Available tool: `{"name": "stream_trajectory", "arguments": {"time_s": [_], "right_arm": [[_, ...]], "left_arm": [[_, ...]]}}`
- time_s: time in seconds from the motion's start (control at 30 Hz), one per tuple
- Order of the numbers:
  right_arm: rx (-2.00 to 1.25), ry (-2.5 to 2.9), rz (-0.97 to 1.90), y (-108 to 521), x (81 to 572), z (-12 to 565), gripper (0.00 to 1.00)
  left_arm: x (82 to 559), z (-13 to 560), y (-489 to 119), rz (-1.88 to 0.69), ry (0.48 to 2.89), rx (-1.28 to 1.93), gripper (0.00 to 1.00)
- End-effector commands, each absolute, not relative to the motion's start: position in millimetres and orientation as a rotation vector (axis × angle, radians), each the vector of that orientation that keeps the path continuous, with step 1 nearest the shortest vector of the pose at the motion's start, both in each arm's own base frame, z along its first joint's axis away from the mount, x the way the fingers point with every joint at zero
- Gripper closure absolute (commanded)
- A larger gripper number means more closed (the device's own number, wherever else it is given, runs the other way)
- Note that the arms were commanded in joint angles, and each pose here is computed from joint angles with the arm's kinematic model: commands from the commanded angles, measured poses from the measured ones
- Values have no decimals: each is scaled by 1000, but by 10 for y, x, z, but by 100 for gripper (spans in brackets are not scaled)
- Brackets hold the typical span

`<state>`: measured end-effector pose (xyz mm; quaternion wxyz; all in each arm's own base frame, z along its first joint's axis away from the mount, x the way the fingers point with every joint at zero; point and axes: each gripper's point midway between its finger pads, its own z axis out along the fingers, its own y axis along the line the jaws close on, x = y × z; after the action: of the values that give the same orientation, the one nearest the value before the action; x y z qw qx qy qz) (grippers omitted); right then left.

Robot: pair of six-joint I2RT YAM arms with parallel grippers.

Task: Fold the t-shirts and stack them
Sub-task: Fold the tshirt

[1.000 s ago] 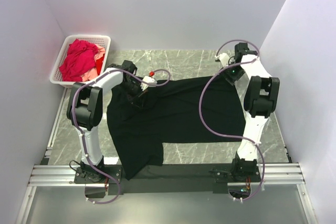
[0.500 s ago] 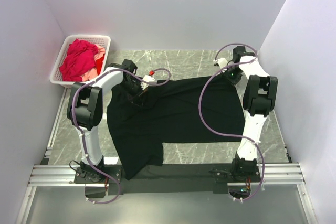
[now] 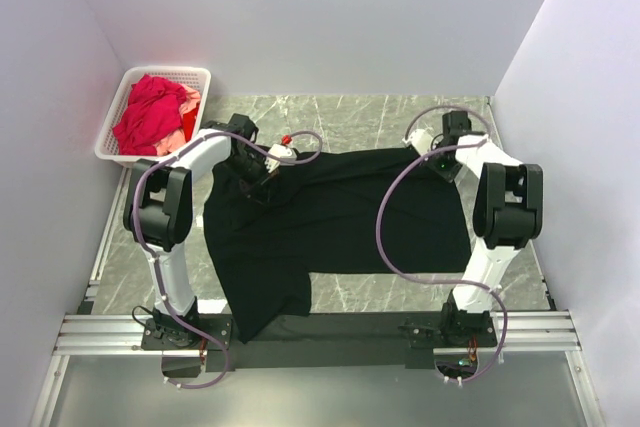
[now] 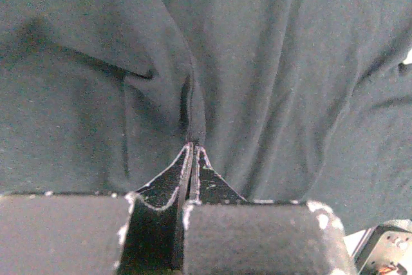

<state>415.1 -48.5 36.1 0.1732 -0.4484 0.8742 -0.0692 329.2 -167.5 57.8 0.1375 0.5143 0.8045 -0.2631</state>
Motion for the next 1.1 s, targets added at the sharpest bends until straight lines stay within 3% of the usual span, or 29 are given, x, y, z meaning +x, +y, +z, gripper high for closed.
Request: {"name": "stream_trajectory", "arguments": {"time_s": [0.0,0.07,0.13,0.27,0.3,0.5,0.67,0.7,0.87,1.07], "right_arm": [[-1263,2278,-507,-639,4512,620,100],[-1274,2263,-543,-654,4469,581,100],[-1302,2252,-583,-697,4455,593,94],[-1302,2245,-613,-806,4392,688,90],[-1304,2233,-621,-812,4396,720,74],[-1255,2200,-607,-801,4388,1026,52],[-1093,2241,-426,-712,4563,1385,52],[-1076,2284,-345,-641,4534,1349,56],[-828,2456,-69,-347,4931,1218,73],[-748,2565,1,-167,5105,805,76]], "left_arm": [[3234,620,-1642,-752,2311,1519,99],[3209,584,-1646,-751,2316,1534,99],[3127,542,-1635,-749,2325,1580,98],[3062,526,-1575,-714,2316,1623,90],[3035,516,-1563,-714,2318,1628,86],[3133,891,-1581,-765,2225,1550,57],[3636,1339,-1346,-795,2214,1293,48],[3826,1366,-1237,-768,2230,1179,48],[4394,1191,-983,-572,2320,833,51],[4794,928,-834,-439,2372,635,53]]}}
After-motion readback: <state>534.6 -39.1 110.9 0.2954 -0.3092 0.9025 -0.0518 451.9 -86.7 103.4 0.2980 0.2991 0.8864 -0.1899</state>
